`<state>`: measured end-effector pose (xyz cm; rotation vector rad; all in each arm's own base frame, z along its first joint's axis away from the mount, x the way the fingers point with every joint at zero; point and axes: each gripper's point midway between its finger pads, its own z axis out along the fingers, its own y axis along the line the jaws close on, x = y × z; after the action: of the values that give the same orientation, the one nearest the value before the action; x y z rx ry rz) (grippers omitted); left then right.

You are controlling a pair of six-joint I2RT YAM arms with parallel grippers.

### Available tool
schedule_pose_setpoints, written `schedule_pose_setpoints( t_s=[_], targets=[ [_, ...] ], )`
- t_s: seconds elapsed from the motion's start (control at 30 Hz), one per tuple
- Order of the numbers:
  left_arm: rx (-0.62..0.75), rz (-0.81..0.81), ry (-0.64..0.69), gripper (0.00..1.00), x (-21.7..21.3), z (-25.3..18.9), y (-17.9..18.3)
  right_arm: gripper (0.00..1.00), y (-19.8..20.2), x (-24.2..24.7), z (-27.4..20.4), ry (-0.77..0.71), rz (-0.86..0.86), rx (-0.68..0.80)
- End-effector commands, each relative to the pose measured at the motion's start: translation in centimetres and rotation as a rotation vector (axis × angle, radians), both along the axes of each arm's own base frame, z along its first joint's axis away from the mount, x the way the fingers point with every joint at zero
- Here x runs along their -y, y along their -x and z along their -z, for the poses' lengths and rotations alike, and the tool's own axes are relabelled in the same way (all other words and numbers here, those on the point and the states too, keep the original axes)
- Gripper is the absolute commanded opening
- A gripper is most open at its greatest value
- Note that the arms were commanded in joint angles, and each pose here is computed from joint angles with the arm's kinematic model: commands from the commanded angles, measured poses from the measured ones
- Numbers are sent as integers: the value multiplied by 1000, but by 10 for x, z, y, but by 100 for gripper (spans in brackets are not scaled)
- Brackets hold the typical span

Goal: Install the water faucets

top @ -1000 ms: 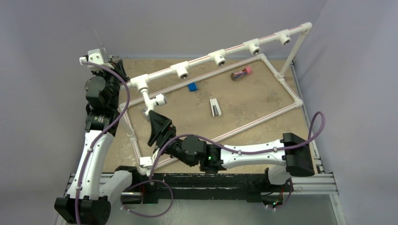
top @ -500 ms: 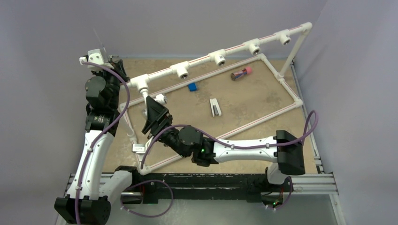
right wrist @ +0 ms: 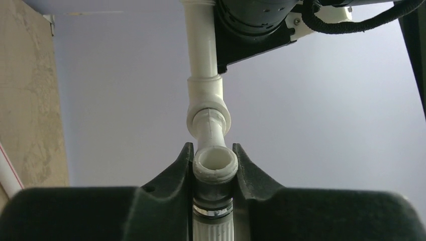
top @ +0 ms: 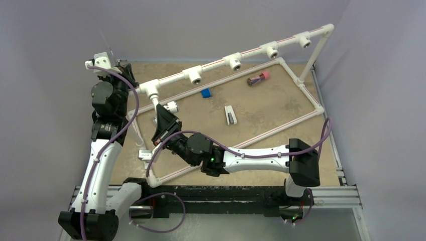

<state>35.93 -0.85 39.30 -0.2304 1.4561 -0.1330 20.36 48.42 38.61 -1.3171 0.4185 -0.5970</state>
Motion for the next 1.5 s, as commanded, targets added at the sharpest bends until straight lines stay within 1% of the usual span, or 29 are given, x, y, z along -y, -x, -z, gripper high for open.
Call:
schedule_pose_setpoints(
  t_s=[0.0, 0.07, 0.13, 0.3, 0.4, 0.47, 0.53, 0.57, 0.6, 0.63, 0.67, 0.7, 0.73, 0.83, 0.9, 1.0, 1.1, 1.27, 1.33, 1.4, 1.47],
  targets=[
    [-389, 116, -5, 0, 24, 117, 8, 0, -10, 10, -20, -166, 16, -93],
    [-389, 116, -5, 0, 24, 117, 8, 0, -12, 11, -18, -238, 13, -155],
    [-389, 118, -5, 0, 25, 117, 8, 0, -14, 14, -18, -365, -4, -248],
    [-390, 119, -5, 0, 25, 117, 9, 0, -2, 7, -11, -752, -188, -602],
    [-389, 121, -4, 0, 25, 117, 8, 0, 13, -4, -9, -955, -356, -859],
    [-388, 122, -2, 0, 25, 116, 8, 0, 22, -6, -12, -1086, -467, -1003],
    [-390, 122, -2, 0, 25, 117, 9, 0, 31, -8, -16, -1195, -565, -1132],
    [-391, 121, -2, 0, 25, 117, 9, 0, 38, -13, -17, -1232, -624, -1213],
    [-389, 121, -3, 0, 25, 117, 9, 0, 44, -16, -19, -1293, -691, -1325],
    [-390, 120, -2, 0, 24, 117, 8, 0, 46, -15, -22, -1329, -726, -1363],
    [-391, 120, -2, 0, 24, 117, 9, 0, 50, -14, -27, -1390, -790, -1435],
    [-391, 120, -2, 0, 24, 117, 8, 0, 53, -11, -33, -1423, -837, -1462],
    [-390, 122, -2, 0, 25, 117, 8, 0, 58, -9, -41, -1475, -914, -1528],
    [-390, 124, -2, 0, 25, 117, 8, 0, 63, -6, -55, -1578, -1047, -1660],
    [-390, 123, -2, 0, 25, 117, 8, 0, 64, -2, -67, -1626, -1122, -1703],
    [-388, 122, -2, 0, 25, 117, 9, 0, 64, 2, -85, -1654, -1172, -1688],
    [-387, 122, -2, 0, 25, 116, 9, 0, 63, 6, -93, -1661, -1180, -1653],
    [-386, 123, 0, 0, 25, 116, 9, 0, 64, 8, -91, -1637, -1158, -1639],
    [-386, 124, 0, 0, 25, 116, 9, 0, 64, 14, -96, -1631, -1151, -1604],
    [-388, 123, 0, 0, 25, 117, 9, 5, 62, 20, -99, -1624, -1128, -1559],
    [-387, 124, 0, 0, 25, 117, 9, 12, 61, 28, -103, -1610, -1093, -1509]
  ],
)
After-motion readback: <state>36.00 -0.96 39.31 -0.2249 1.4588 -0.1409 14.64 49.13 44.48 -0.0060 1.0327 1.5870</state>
